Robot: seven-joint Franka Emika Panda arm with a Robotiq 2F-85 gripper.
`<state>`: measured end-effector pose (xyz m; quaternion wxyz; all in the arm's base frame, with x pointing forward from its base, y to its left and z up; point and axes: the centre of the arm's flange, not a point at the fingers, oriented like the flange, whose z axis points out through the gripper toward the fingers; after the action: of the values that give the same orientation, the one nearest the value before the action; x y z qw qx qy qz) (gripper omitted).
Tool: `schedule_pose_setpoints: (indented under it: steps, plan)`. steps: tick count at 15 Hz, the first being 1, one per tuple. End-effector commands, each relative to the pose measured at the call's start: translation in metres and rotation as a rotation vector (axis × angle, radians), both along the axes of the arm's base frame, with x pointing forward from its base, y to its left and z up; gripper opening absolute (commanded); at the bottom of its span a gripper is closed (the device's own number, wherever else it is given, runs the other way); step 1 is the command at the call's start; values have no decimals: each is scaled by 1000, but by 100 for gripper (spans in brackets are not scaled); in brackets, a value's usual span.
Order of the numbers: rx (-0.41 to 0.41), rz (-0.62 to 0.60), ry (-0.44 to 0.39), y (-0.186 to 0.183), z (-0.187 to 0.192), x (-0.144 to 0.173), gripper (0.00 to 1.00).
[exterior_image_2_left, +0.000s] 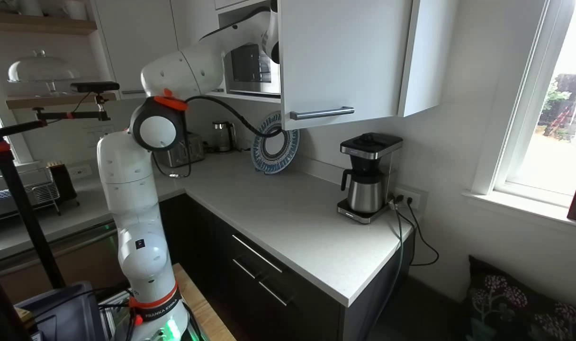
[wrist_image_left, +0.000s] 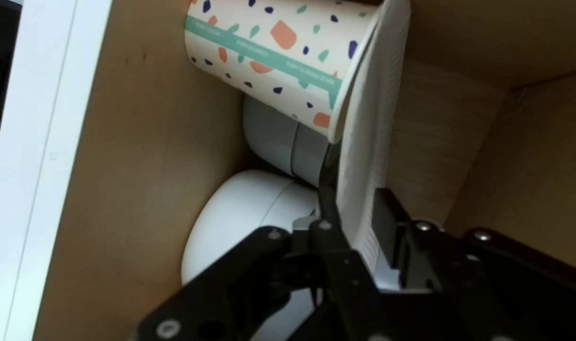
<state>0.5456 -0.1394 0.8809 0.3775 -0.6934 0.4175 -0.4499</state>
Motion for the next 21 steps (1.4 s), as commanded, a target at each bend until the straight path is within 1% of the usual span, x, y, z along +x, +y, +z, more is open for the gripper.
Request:
schedule_pose_setpoints:
  steps: [1, 6, 7, 11, 15, 21]
  plan:
    - [41, -11, -9, -1, 12, -9, 1]
    - [37, -22, -39, -7, 25, -33, 0]
    - [29, -15, -60, -10, 29, -40, 0]
    - [38, -39, -56, -21, 37, -65, 0]
    - [65, -28, -26, -27, 43, -92, 0]
    - [125, 144, 86, -29, 38, -124, 0]
